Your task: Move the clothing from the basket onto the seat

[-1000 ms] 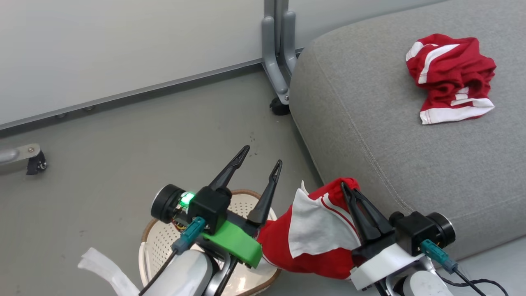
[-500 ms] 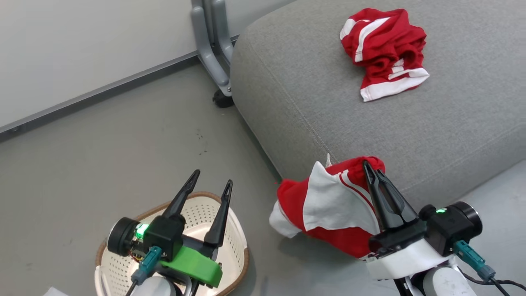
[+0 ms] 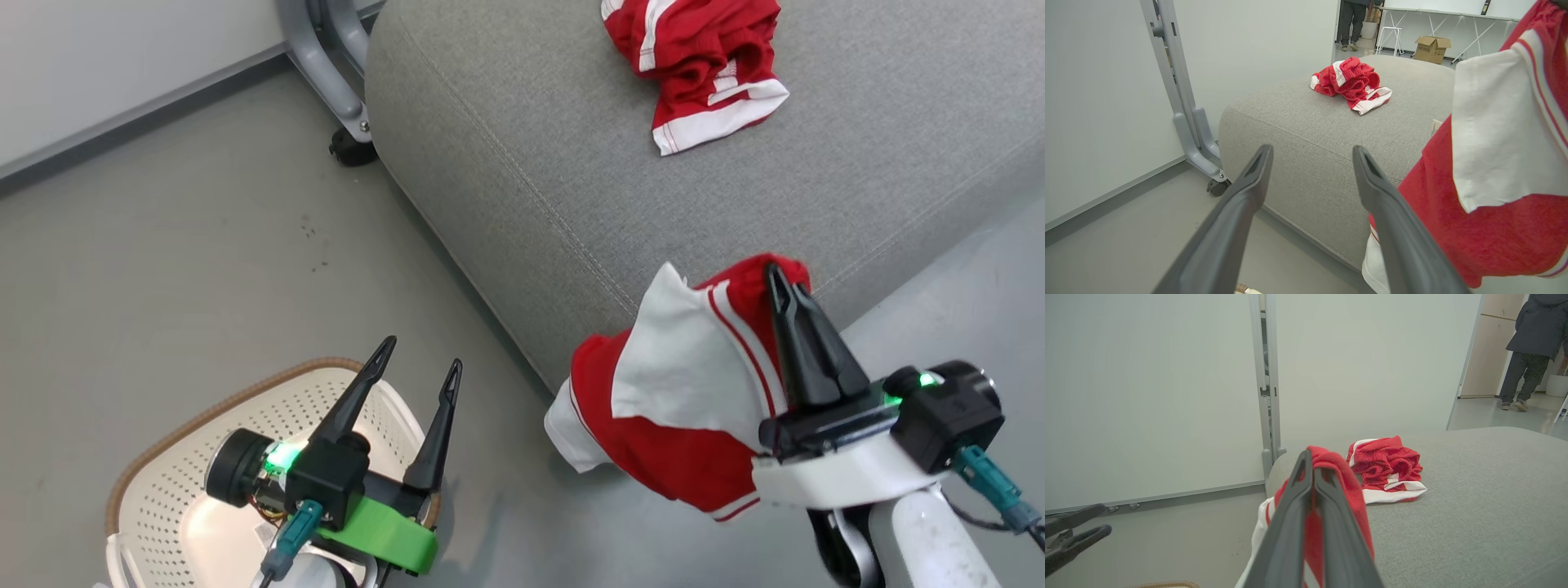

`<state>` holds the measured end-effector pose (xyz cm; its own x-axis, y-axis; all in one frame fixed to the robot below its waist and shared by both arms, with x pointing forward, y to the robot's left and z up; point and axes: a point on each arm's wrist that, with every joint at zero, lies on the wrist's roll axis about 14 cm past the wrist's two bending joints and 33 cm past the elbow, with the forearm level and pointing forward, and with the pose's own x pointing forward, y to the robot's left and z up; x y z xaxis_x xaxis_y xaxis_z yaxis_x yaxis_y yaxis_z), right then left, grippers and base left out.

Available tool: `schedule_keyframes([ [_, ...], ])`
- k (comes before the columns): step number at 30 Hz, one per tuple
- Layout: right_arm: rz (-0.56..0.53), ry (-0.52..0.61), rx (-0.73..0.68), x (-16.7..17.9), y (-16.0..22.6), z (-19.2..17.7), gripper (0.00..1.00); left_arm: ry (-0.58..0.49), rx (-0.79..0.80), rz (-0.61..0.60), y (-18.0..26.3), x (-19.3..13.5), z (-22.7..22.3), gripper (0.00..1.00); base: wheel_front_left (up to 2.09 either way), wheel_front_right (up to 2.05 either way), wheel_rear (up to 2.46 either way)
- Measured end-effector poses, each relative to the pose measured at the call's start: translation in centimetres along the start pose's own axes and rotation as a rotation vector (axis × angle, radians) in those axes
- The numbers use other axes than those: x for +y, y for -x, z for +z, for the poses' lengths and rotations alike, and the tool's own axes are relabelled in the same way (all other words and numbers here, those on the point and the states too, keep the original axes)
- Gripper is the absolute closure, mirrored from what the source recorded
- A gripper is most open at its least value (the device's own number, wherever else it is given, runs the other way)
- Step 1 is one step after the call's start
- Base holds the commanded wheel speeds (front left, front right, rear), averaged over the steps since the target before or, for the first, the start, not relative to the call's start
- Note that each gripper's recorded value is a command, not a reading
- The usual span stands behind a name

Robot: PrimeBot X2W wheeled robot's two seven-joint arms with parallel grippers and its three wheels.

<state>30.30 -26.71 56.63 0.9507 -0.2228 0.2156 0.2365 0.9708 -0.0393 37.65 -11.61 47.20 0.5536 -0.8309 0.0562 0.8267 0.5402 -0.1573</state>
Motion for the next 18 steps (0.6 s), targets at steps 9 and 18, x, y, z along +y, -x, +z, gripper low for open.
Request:
schedule_keyframes([
  [9, -0.007, 0.166, -0.213, -3.7, -9.5, 6.1, 1.0, 0.001, 0.024, -0.046, -1.6, 1.4, -2.0, 0.0, 0.0, 0.0, 0.0],
  [18, -0.071, 0.395, -0.466, -8.9, -21.1, 15.6, 1.0, -0.004, 0.077, -0.011, -2.0, 5.7, -5.4, 0.0, 0.0, 0.0, 0.0],
])
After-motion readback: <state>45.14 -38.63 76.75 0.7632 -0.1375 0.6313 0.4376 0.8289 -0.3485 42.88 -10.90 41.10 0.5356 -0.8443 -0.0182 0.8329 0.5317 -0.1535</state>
